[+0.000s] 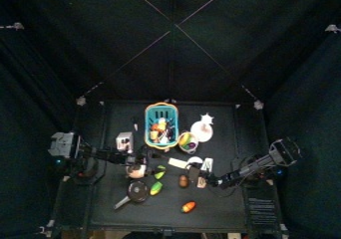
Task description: Grab cleaver with other hand
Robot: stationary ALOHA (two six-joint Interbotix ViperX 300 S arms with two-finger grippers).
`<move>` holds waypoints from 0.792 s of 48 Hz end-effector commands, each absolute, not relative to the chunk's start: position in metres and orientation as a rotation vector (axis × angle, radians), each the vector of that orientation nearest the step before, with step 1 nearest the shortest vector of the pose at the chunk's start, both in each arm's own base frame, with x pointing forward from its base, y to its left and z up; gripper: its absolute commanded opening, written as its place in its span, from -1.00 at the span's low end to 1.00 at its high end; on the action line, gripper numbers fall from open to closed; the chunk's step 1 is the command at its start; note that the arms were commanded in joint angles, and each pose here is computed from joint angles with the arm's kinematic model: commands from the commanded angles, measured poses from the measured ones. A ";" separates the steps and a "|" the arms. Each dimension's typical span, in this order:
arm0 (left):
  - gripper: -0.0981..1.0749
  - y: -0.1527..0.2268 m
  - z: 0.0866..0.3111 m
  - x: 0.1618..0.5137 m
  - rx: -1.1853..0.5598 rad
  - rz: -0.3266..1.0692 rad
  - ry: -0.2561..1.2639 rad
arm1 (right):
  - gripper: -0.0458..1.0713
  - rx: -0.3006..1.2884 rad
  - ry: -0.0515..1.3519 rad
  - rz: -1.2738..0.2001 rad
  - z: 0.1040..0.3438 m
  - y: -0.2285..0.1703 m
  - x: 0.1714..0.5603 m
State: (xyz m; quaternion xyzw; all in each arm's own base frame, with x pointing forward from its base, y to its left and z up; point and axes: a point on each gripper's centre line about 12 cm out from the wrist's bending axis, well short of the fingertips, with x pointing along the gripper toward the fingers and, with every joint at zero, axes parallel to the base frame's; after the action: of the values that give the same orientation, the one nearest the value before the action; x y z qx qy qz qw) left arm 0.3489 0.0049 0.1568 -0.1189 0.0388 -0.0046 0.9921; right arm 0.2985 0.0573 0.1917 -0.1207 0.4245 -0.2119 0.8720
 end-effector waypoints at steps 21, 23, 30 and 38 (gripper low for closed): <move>0.66 0.009 0.162 0.377 -0.253 -0.012 0.020 | -0.19 -0.255 0.828 -0.404 0.211 0.074 0.308; 0.58 0.009 0.162 0.377 -0.259 -0.014 0.022 | -0.19 -0.255 0.828 -0.403 0.211 0.074 0.308; 0.29 0.006 0.162 0.378 -0.278 -0.045 0.026 | -0.19 -0.255 0.828 -0.402 0.211 0.073 0.309; 0.07 0.005 0.159 0.378 -0.302 -0.055 0.036 | -0.17 -0.248 0.823 -0.390 0.211 0.075 0.310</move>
State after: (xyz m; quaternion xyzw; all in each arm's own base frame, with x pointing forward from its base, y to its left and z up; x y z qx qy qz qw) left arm 0.3730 0.0042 0.1520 -0.1506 0.0324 -0.0241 0.9878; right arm 0.3052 0.0718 0.1999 -0.1285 0.4112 -0.1940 0.8813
